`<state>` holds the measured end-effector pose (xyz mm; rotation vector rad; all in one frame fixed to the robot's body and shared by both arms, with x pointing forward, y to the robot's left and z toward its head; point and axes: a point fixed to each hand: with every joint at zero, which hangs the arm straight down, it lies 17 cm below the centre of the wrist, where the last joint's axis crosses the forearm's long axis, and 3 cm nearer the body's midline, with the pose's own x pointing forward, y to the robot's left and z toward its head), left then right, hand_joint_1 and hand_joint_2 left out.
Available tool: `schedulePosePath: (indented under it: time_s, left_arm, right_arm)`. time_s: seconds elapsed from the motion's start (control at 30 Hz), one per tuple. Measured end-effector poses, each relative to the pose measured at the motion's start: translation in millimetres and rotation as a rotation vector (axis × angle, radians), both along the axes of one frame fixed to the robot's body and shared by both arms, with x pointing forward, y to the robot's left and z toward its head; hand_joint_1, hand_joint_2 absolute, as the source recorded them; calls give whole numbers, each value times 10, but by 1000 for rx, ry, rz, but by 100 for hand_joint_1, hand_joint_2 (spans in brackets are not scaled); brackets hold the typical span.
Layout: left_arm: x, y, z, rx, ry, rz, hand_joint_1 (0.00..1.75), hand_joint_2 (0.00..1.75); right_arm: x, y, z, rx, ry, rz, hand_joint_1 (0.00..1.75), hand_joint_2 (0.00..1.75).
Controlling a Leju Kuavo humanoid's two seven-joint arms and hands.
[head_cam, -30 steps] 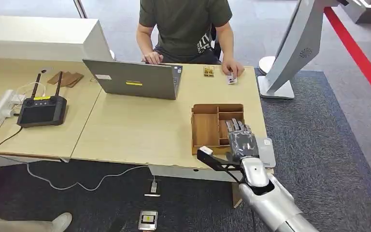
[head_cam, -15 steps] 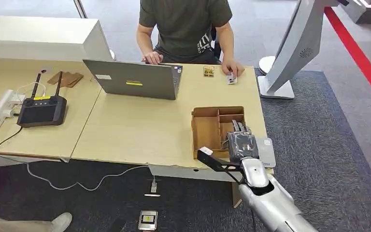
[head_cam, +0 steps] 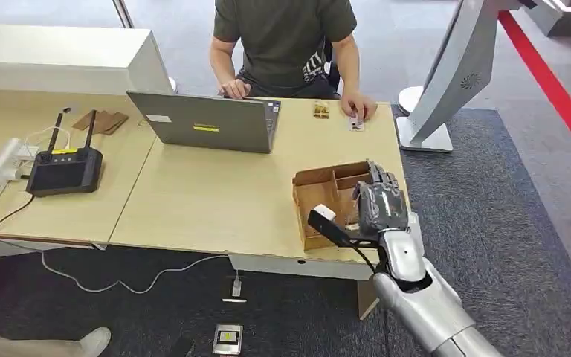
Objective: Pass the card to the sensor for recognition and then transmit it.
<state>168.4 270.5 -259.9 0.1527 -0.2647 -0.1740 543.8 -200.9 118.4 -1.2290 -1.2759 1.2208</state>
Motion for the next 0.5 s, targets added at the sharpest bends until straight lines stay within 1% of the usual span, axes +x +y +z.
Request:
schedulePosePath:
  time_s: [0.17, 0.2, 0.27, 0.33, 0.37, 0.4, 0.5]
  left_arm:
    - [8, -6, 3, 1, 5, -14, 0, 175]
    - [13, -11, 4, 1, 5, -17, 0, 175]
    - [27, -25, 9, -1, 6, -23, 0, 175]
    - [47, -53, 16, -7, 7, -27, 0, 175]
    - [57, -67, 19, -9, 6, -30, 0, 175]
    - [70, -74, 23, -9, 6, -33, 0, 175]
    - [116, -110, 39, -12, 3, -41, 0, 175]
  right_arm:
    - [56, -2, 403, 43, -76, 1, 175, 175]
    - [68, -5, 462, 47, -84, 0, 173, 175]
    - [92, 4, 572, 48, -100, 3, 175, 175]
    - [115, 14, 654, 49, -110, 6, 173, 175]
    - [125, 20, 675, 47, -110, 7, 175, 175]
    - [140, 26, 695, 44, -109, 7, 169, 175]
    - [185, 68, 757, 42, -114, 17, 171, 175]
